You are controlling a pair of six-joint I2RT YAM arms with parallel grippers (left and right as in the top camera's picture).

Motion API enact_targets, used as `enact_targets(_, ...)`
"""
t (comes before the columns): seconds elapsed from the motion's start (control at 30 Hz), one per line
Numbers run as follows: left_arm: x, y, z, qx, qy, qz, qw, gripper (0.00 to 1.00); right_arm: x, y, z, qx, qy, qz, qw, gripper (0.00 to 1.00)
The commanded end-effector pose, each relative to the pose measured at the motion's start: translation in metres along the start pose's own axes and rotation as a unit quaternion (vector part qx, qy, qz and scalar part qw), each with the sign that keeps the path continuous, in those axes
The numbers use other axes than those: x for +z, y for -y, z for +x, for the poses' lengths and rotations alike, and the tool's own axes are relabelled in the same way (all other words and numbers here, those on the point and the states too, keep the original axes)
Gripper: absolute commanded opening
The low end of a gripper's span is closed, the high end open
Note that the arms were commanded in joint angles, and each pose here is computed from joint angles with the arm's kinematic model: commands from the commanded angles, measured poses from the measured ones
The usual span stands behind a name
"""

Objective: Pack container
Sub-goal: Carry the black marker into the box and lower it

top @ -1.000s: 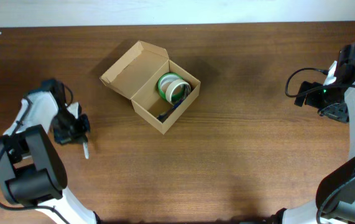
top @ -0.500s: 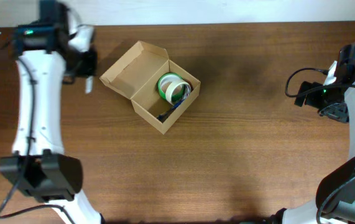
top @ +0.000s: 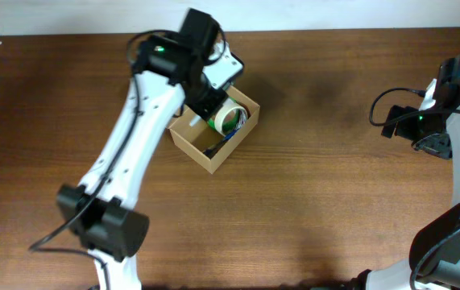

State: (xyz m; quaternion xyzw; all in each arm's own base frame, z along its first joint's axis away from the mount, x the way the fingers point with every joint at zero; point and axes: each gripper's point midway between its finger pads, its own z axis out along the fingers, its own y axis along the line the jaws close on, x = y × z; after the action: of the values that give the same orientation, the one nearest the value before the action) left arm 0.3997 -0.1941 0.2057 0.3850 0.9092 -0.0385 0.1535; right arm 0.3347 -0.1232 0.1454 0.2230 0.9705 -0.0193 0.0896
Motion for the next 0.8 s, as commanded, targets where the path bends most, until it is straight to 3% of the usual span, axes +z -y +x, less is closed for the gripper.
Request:
enact_targets(0.0, 0.04, -0.002, 0.001, 0.005, -0.044, -0.012, 0.999, 0.02, 0.003, 0.001, 0.001, 0.005, -0.004, -0.001, 1.0, 0.99)
enact_targets(0.4, 0.102, 0.004, 0.001, -0.023, -0.081, -0.001, 0.996, 0.02, 0.003, 0.001, 0.001, 0.005, -0.004, -0.001, 1.0, 0.99)
enact_targets(0.77, 0.115, 0.021, 0.001, -0.045, -0.096, 0.002, 0.994, 0.02, 0.003, 0.001, 0.001, 0.005, -0.004, -0.001, 1.0, 0.99)
